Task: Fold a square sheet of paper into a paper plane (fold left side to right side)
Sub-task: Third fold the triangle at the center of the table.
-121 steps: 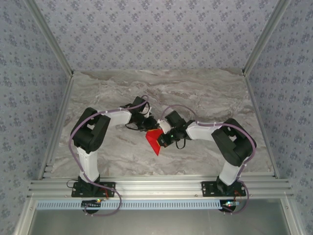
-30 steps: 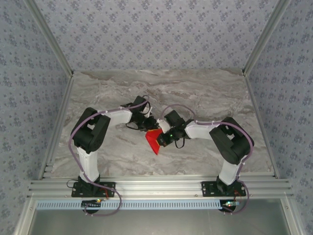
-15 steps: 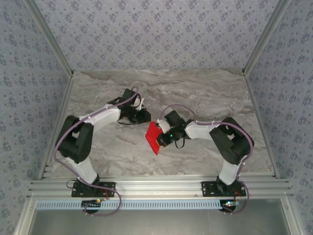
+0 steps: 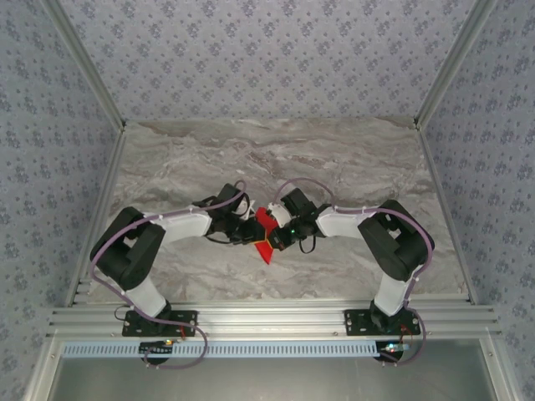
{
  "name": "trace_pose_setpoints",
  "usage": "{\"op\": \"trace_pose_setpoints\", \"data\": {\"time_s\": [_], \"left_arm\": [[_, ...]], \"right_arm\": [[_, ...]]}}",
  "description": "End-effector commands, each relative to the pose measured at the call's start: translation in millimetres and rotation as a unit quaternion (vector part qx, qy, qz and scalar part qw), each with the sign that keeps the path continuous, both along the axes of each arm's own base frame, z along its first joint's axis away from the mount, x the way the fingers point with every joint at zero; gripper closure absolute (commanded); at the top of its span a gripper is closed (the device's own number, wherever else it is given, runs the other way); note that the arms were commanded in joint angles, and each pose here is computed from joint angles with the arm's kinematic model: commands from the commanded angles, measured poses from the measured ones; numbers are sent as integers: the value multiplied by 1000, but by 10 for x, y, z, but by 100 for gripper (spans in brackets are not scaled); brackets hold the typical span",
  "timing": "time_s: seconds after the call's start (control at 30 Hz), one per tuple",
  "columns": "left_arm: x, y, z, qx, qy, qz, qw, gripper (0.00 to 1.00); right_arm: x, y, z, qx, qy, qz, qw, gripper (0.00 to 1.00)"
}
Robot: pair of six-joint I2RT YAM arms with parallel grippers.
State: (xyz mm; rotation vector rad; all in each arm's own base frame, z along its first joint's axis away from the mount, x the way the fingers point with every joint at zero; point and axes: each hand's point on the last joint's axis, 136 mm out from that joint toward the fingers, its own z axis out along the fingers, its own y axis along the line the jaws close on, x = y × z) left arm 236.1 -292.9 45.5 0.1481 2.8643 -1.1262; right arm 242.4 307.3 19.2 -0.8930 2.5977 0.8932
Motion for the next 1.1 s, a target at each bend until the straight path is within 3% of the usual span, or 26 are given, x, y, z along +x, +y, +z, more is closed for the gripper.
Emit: {"op": "trace_pose_setpoints", "data": {"time_s": [0.0,0.27,0.83,0.93,1.07], "left_arm": [[16,-48,-4,-13,-5,7,1000,86],[12,-106,-105,-7,2,2,1000,86],[-113,245,-450,87,19,23,996,86],[-147,280,-481,90,23,27,995,86],[-177,310,-511,91,25,31,995,86]], "right_arm": [[-210,-173,-263,-57,32,9,998,100],[-211,-168,-280,-60,34,11,998,100],[-188,-116,-238,-53,34,17,998,100],[-129,-45,-104,-31,33,14,999,97],[27,-10,179,0,19,-4,1000,84]]}}
